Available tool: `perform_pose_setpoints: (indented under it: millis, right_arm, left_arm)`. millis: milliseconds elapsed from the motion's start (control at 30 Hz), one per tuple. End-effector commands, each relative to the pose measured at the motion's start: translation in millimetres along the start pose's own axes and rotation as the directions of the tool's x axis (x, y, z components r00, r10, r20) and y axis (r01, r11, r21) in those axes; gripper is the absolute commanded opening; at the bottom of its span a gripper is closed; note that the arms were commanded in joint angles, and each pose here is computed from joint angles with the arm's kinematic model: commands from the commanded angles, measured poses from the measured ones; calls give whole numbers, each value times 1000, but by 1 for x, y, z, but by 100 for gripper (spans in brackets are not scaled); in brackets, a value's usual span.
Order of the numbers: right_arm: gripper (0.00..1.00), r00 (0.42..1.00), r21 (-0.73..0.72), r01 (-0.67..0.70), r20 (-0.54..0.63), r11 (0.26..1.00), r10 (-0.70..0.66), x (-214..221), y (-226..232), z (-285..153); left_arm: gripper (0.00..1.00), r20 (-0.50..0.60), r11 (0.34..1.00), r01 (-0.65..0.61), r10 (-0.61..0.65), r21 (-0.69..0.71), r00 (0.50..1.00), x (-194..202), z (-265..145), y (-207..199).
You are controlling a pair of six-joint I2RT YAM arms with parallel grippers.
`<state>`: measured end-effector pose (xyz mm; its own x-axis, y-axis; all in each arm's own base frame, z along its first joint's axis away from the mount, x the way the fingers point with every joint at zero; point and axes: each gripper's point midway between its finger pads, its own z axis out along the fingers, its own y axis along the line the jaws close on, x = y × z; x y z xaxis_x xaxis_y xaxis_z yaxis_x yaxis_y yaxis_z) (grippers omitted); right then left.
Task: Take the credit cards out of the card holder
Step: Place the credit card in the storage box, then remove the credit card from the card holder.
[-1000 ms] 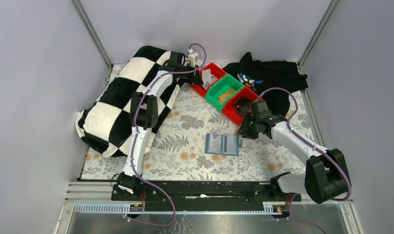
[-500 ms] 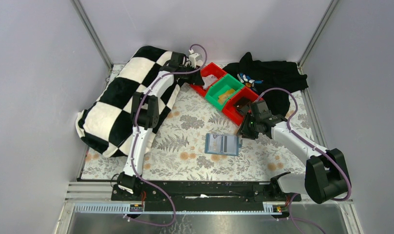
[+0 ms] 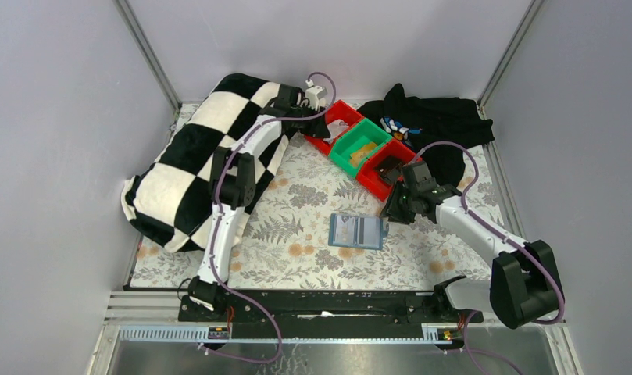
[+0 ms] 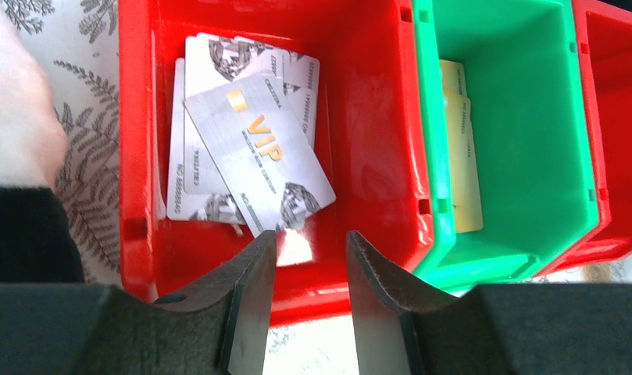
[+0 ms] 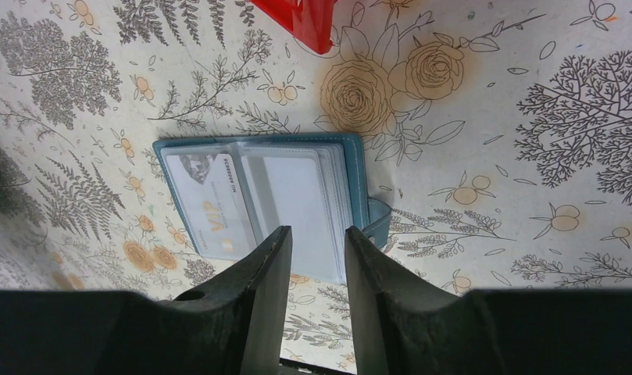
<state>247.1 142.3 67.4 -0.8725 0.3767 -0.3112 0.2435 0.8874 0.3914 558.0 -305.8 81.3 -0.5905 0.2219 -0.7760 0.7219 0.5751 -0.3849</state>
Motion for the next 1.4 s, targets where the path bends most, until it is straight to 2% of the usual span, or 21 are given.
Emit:
perform_pose_setpoints:
  millis: [0,200,367,600,833,933,1133,1367]
  right_arm:
    - [39,999,-28,0,49,1000,1,-10,6,-10]
    - [39,995,-47,16,102,999,-11,-18,10,-23]
    - [40,994,-77,22,112,997,-13,-13,10,-27]
    - [40,996,-156,16,90,988,-2,5,11,-20]
    - [40,999,-226,5,42,974,5,24,13,-12]
    - [39,1000,-237,3,19,972,1,32,11,-8]
    - [40,1000,-242,12,0,970,-12,37,10,1]
    - [39,999,-278,26,-12,960,-31,38,21,5]
  left_arm:
    - [43,135,994,-95,102,-57,986,-71,-49,-40]
    - [42,187,985,-70,99,-156,977,-84,-95,-86]
    - [43,189,974,6,38,-226,981,-66,-116,-129]
    - [42,66,929,151,-137,-337,988,20,-110,-186]
    - [42,52,871,341,-346,-353,937,98,-104,-222]
    - [42,65,849,412,-415,-332,907,114,-99,-237]
    - [42,25,857,447,-457,-256,889,145,-85,-262]
    - [43,-12,846,477,-494,-240,870,171,-75,-263]
